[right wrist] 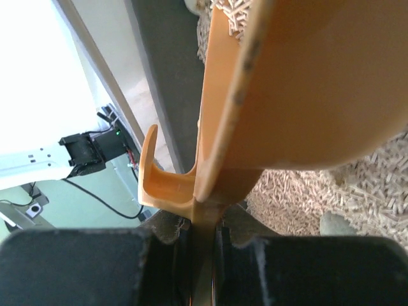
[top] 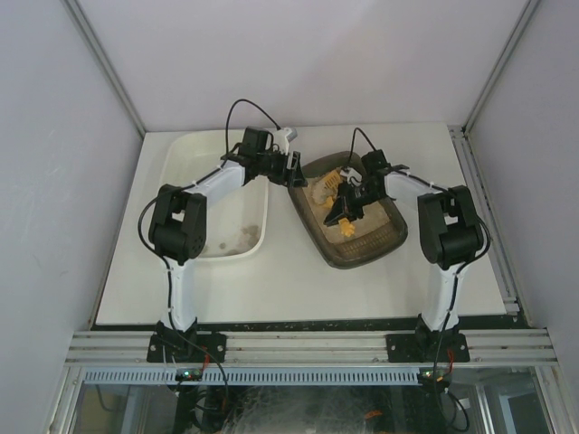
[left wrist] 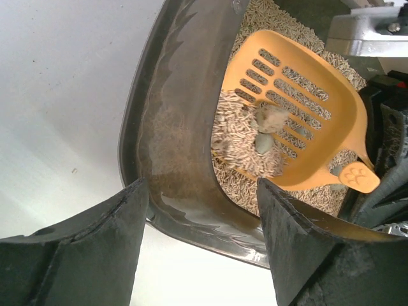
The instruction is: Clean the litter box
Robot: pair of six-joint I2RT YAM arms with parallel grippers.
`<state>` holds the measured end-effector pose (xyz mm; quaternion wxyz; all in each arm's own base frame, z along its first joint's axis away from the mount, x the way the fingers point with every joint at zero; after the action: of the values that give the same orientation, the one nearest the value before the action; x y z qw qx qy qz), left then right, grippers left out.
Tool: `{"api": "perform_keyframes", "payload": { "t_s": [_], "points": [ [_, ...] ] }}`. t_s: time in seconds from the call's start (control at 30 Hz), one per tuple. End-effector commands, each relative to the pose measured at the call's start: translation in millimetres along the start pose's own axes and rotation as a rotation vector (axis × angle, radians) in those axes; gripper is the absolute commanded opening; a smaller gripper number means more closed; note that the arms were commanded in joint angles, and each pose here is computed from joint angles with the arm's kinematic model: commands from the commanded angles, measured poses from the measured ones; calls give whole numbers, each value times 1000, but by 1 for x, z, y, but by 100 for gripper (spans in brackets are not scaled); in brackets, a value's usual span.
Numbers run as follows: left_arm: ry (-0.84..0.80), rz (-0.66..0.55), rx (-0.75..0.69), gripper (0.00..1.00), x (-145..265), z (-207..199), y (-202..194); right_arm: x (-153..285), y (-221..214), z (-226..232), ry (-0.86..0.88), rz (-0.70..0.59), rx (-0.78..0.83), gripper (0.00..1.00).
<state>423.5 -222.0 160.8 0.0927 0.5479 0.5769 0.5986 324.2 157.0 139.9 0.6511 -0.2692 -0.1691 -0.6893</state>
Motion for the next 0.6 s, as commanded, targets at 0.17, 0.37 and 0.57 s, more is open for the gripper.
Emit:
{"api": "perform_keyframes", "payload": {
  "t_s": [0.17, 0.37, 0.57],
  "points": [
    [8, -69, 19, 73, 15, -11, 34, -20, 13, 9, -23, 102, 60, 0],
    [3, -82, 34, 74, 13, -11, 37, -45, 9, 6, -23, 216, 41, 0],
    [-1, -94, 44, 74, 11, -11, 38, -61, 1, 13, -8, 301, 88, 0]
  ]
}}
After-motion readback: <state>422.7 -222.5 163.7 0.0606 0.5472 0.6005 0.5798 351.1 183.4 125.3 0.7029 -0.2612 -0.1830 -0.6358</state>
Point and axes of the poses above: each gripper's point midway between its finger pads, its own x axis back along the fingers, its own z axis along the line the jaws close on, y = z × x, the point moved 10 cm from there along x, back along the fingers, and after that the axes turned 12 degrees about -x, right-handed, at the moved point
